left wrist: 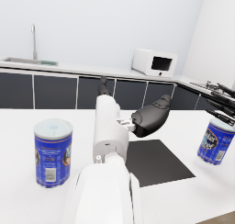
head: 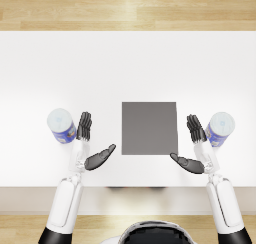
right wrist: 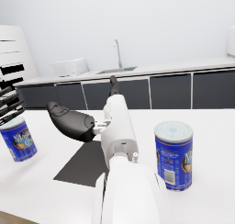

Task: Pick up the blue can on the left and place it in the middle, then pick up the blue can on the right and place it on top of the can in the middle

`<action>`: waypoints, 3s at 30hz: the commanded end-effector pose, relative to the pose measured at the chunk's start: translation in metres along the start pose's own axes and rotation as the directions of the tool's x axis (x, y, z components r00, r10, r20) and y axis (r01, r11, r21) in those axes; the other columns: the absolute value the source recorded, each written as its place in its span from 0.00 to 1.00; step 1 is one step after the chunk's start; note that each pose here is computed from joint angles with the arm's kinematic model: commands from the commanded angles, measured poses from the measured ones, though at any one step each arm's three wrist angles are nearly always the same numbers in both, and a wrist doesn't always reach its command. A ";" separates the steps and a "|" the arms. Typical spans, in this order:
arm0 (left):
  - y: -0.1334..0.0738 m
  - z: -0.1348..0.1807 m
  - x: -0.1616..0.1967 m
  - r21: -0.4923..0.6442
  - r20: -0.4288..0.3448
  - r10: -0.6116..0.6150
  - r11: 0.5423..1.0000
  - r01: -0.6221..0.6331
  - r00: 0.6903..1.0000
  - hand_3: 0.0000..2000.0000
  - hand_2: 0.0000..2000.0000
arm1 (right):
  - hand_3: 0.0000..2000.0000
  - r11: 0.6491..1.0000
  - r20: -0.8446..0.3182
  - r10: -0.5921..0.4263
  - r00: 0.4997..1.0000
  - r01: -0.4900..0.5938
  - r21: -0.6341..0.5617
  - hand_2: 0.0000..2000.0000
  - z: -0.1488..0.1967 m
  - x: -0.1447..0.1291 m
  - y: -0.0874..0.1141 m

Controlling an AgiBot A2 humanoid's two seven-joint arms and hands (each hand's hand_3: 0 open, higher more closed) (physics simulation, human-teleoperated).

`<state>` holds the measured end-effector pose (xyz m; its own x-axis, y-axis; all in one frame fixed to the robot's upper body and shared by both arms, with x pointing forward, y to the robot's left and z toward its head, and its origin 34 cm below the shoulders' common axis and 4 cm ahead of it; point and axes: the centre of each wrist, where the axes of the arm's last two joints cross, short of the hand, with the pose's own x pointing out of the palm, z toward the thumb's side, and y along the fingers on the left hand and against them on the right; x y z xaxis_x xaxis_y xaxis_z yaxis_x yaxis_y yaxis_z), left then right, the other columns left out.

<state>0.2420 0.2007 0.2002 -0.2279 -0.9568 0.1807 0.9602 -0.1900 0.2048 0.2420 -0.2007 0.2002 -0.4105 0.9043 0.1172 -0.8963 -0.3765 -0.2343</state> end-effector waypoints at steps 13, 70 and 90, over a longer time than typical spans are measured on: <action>0.000 0.000 0.000 0.000 0.000 0.000 1.000 0.000 1.000 0.00 0.00 | 0.00 1.000 0.000 0.000 1.000 0.000 0.000 0.00 0.000 0.000 0.000; 0.019 -0.057 -0.114 -0.065 -0.440 0.318 0.921 -0.383 0.840 0.00 0.00 | 0.00 0.842 -0.392 -0.445 0.805 0.526 0.123 0.00 -0.074 -0.099 0.014; 0.036 -0.095 -0.133 -0.242 -0.378 0.300 0.881 -0.406 0.876 0.49 1.00 | 0.49 0.826 -0.343 -0.438 0.831 0.523 0.211 1.00 -0.093 -0.111 0.002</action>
<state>0.3175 0.2989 0.0921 0.1325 -0.9801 -0.1475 0.9816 0.1504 -0.1174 0.2960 -0.2826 0.0867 0.0734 0.9888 -0.1296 -0.9898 0.0881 0.1118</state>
